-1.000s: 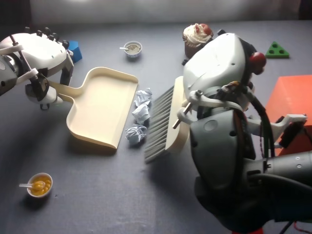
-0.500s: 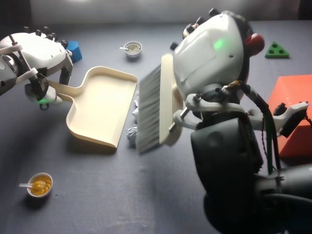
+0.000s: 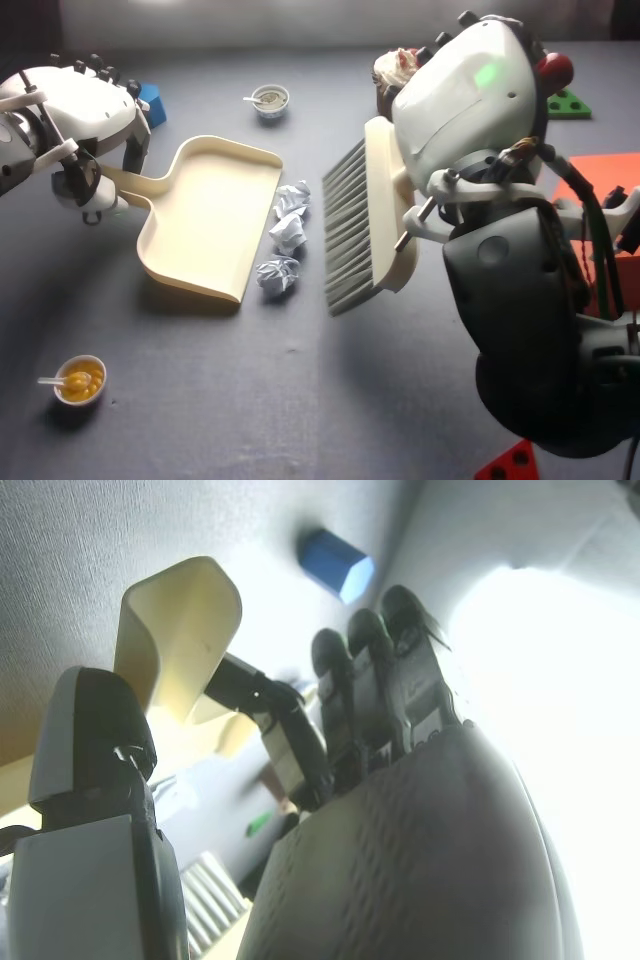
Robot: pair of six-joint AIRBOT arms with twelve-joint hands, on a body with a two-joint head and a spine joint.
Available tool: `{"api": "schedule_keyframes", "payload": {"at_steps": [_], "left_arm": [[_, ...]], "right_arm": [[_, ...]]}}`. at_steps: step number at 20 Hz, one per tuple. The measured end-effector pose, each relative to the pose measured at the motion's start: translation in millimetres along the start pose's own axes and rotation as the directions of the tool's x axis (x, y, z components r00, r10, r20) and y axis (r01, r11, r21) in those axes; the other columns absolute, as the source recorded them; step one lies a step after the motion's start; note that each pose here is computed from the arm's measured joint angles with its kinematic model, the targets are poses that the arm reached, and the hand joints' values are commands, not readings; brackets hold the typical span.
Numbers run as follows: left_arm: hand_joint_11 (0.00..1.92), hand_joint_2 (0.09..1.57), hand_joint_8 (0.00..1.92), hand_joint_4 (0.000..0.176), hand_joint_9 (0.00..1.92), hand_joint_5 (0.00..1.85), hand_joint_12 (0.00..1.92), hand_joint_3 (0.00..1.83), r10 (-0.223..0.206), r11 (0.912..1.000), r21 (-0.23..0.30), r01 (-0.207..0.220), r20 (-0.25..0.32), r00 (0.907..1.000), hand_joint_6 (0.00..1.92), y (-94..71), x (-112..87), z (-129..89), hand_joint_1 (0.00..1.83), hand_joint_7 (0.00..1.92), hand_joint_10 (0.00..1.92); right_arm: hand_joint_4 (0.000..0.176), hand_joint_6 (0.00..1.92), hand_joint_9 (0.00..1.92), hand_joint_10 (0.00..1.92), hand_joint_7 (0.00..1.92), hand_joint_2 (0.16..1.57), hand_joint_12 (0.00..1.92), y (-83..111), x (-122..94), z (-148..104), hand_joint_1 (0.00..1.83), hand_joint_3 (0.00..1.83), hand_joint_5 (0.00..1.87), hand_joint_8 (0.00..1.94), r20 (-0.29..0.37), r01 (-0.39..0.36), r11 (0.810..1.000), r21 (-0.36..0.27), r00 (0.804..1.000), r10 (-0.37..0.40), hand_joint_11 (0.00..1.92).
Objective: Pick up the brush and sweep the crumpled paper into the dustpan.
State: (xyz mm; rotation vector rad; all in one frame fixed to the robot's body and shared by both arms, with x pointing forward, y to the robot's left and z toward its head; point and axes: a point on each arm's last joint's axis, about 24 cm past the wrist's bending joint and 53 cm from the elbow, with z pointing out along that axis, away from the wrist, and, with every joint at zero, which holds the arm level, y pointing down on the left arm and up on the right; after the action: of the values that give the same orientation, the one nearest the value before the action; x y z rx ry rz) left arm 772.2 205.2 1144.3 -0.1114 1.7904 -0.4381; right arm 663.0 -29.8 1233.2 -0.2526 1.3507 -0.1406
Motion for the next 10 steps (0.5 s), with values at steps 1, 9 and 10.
{"api": "schedule_keyframes", "payload": {"at_steps": [1, 9, 10], "left_arm": [[0.13, 1.13, 0.00, 0.000, 0.25, 0.95, 0.23, 0.00, -0.004, 1.0000, -0.001, 0.004, 0.000, 1.0000, 1.03, 0.3, 0.1, 0, 1.11, 0.36, 0.01], [0.07, 1.14, 0.00, 0.000, 0.23, 0.94, 0.24, 0.00, -0.003, 1.0000, -0.001, 0.003, 0.000, 1.0000, 1.03, 0.2, 0.1, 0, 1.12, 0.35, 0.00], [0.07, 1.14, 0.00, 0.000, 0.22, 0.94, 0.24, 0.00, -0.004, 1.0000, -0.001, 0.004, 0.000, 1.0000, 1.03, 0.2, 0.1, 0, 1.12, 0.34, 0.00]], "right_arm": [[0.176, 1.92, 1.19, 1.92, 1.13, 1.20, 1.92, 0.8, 0, 0, 1.49, 0.00, 1.03, 1.94, 0.002, 0.000, 1.000, -0.002, 1.000, 0.000, 0.96], [0.176, 1.92, 1.18, 1.92, 1.10, 1.21, 1.92, -34.9, 15, 9, 1.53, 0.00, 1.00, 1.94, -0.013, 0.050, 0.996, 0.077, 0.999, -0.049, 1.03], [0.176, 1.92, 1.17, 1.92, 1.09, 1.21, 1.92, -37.0, 15, 10, 1.53, 0.00, 0.99, 1.94, -0.011, 0.053, 0.995, 0.079, 0.999, -0.053, 1.05]]}}
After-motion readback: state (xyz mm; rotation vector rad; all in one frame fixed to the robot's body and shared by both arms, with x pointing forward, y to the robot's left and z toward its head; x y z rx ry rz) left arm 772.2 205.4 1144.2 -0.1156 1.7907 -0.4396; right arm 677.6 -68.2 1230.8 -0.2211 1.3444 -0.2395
